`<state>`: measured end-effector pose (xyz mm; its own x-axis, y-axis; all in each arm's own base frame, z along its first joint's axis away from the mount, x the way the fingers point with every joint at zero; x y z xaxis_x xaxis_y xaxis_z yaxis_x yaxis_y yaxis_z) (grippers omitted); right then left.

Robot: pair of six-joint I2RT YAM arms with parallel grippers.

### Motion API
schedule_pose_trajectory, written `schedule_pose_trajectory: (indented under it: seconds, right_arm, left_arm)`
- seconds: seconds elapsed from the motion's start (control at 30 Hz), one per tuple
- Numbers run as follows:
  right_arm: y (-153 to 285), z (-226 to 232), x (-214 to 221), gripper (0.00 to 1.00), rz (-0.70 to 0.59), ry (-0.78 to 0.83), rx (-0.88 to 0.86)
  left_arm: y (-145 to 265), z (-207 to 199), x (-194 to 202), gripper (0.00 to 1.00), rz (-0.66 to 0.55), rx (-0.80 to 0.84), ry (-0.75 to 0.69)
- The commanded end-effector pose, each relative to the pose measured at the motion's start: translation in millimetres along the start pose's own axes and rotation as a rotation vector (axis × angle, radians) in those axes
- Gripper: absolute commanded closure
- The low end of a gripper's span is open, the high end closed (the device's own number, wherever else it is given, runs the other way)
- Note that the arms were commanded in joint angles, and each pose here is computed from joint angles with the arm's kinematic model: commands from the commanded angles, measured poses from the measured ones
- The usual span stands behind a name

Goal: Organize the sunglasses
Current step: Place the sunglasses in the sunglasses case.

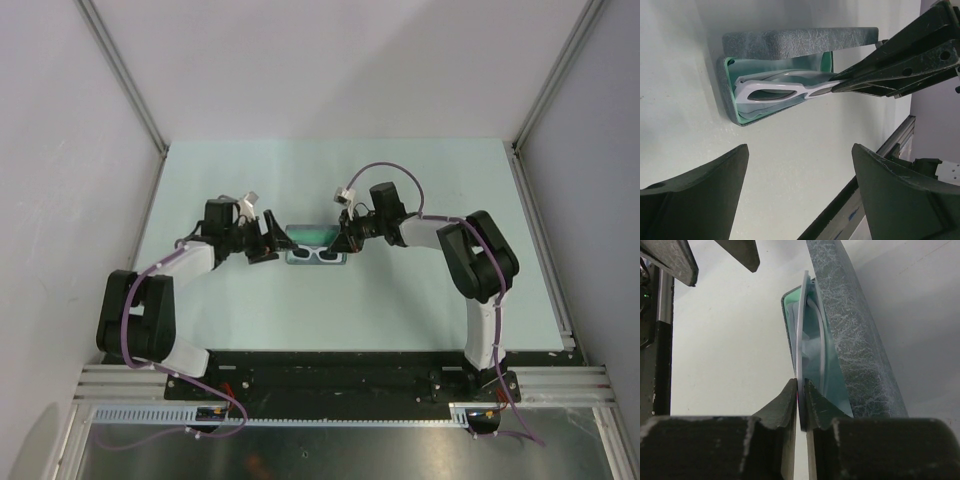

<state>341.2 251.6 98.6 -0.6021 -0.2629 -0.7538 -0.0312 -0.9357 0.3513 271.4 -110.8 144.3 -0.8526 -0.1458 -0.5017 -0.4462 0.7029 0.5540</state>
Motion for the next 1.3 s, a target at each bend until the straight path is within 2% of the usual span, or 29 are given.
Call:
schedule_pose_trajectory:
  seconds: [0.0,0.43,1.0,1.03,1.27]
  right_arm:
    - [0,-12,-1,0.85,0.010,0.034,0.053]
    - [4,-13,-10,0.76,-0.007,0.074,0.136]
    - [7,11,-26,0.56,0.010,0.159,0.231]
    - [7,13,-27,0.43,0.010,0.169,0.235]
    - [10,13,-30,0.41,0.010,0.177,0.300]
  left_arm:
    - [-2,-8,-14,0.11,-0.044,0.010,-0.030]
    - [-9,-8,-19,0.12,-0.037,0.000,-0.032]
    - [-9,-8,-21,0.13,-0.048,-0.016,-0.040]
    - [-9,-8,-21,0.13,-0.051,-0.017,-0.044]
    - [-7,-8,-19,0.13,-0.053,-0.021,-0.042]
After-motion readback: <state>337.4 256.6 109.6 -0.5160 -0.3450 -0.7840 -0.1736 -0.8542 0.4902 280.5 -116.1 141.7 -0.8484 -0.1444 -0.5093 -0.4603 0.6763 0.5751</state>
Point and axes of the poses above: each gripper's point midway between its finger pads, its own y axis back along the fingers, its own z axis along the line the jaws close on, x = y × z, the point moved 9 cm from there along y, back along the fingers, and after that the axes turned 10 degrees about -y, right-handed, at the moved point
